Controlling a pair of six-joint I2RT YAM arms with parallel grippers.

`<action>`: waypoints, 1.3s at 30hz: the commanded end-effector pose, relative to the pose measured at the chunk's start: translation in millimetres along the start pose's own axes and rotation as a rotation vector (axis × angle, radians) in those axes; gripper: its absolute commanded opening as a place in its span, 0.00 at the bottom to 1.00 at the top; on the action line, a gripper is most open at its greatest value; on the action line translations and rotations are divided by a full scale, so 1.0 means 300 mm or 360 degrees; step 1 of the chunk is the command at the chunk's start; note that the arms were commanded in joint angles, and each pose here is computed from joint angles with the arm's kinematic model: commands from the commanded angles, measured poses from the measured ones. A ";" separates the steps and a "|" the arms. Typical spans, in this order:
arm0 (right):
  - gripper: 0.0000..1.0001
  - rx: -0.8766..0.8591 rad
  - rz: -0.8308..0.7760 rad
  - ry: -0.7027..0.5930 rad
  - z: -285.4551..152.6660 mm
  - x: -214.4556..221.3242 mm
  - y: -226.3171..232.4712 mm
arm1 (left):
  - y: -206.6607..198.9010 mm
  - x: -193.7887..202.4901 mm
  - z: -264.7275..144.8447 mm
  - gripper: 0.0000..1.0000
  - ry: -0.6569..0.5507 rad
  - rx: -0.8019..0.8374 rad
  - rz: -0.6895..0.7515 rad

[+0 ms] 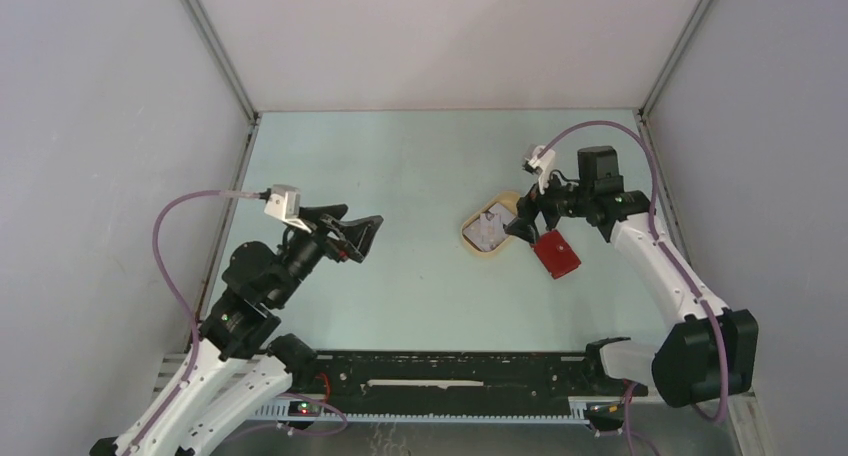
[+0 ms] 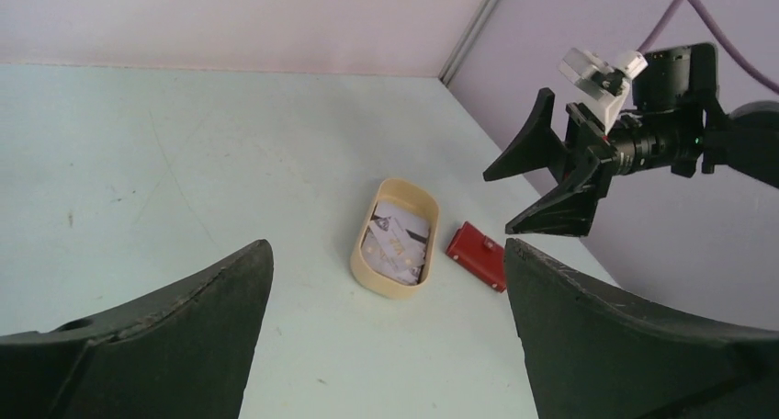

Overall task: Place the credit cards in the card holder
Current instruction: Move the card holder to the center of the board.

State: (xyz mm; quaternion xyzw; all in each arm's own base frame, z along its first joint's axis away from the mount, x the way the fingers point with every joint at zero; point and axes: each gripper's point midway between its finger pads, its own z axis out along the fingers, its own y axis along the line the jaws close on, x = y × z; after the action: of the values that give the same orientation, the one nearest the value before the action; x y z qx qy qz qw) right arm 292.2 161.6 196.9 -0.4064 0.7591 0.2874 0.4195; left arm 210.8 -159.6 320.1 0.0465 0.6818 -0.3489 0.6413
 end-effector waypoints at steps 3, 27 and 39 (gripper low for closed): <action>1.00 0.0160 -0.0100 0.0155 0.009 0.005 -0.096 | 0.051 0.126 -0.003 1.00 0.0231 -0.0072 0.0044; 0.69 0.0449 0.0522 0.0613 0.002 0.311 -0.381 | 0.150 0.343 0.029 1.00 0.0337 -0.0163 -0.0060; 0.61 0.0320 0.0717 0.0835 -0.032 0.466 -0.336 | 0.143 0.343 0.024 1.00 0.0322 -0.0140 -0.0068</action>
State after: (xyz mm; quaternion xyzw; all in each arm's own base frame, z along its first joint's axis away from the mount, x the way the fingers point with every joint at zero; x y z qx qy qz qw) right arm 341.0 51.4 69.6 -0.2307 0.9332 0.1871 0.2024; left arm 220.4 -169.1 210.1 0.0406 0.7641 -0.3178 0.5600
